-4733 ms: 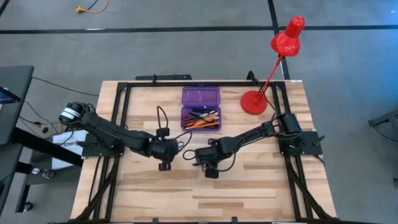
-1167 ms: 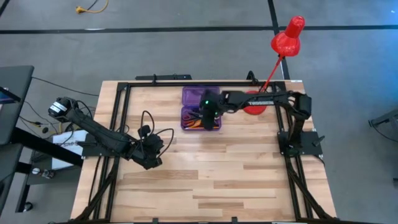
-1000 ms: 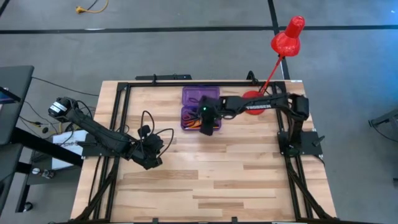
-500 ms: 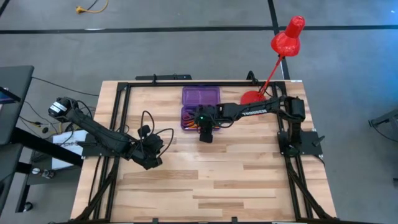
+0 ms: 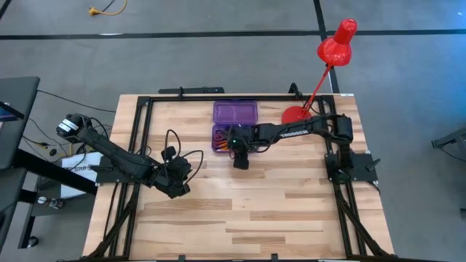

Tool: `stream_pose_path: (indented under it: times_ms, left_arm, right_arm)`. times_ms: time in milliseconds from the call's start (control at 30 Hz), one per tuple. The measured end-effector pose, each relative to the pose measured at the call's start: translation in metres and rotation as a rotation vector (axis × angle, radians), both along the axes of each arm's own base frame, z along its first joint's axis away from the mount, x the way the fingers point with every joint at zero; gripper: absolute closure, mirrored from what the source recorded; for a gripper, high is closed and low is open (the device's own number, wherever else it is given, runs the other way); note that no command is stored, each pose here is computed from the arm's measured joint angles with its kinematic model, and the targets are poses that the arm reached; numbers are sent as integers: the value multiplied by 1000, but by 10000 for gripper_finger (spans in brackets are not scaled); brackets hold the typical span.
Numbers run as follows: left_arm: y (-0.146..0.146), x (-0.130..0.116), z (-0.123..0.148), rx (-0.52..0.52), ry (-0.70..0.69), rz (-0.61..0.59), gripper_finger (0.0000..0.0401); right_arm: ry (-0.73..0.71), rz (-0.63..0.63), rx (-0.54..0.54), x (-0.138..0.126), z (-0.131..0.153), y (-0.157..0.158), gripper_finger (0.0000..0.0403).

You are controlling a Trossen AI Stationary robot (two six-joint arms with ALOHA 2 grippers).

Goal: Pick & place school supplies into a supply box
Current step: Move the purple supply box to the center of the table

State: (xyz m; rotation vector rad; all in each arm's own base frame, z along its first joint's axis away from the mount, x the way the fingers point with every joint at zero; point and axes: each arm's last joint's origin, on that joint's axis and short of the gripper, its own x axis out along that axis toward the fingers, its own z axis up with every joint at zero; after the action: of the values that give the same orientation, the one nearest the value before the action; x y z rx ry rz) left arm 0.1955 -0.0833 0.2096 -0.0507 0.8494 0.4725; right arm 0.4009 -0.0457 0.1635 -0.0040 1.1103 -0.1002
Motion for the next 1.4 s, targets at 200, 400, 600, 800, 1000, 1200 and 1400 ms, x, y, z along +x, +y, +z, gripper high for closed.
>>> stream_pose_path:
  times_ms: [200,400,600,800,1000,1200,1400]
  left_arm:
    - [0,0,0,-2,1,-2,318]
    - [0,0,0,-3,1,-1,318]
    - [1,-1,0,18,-15,33,318]
    - [7,-8,-2,57,-13,144,318]
    - [8,-9,-1,79,-23,163,318]
    - [12,-7,-1,90,-31,187,318]
    - [15,-5,-1,81,-34,200,318]
  right_arm:
    - [31,-14,16,-1,-7,0,299]
    - [32,2,15,0,-8,6,385]
    - [56,39,13,-1,-8,18,394]
    - [89,119,18,-5,-6,45,399]
    - [93,277,15,-9,-1,85,401]
    - [126,414,4,-20,3,124,402]
    - [207,529,1,-37,0,159,402]
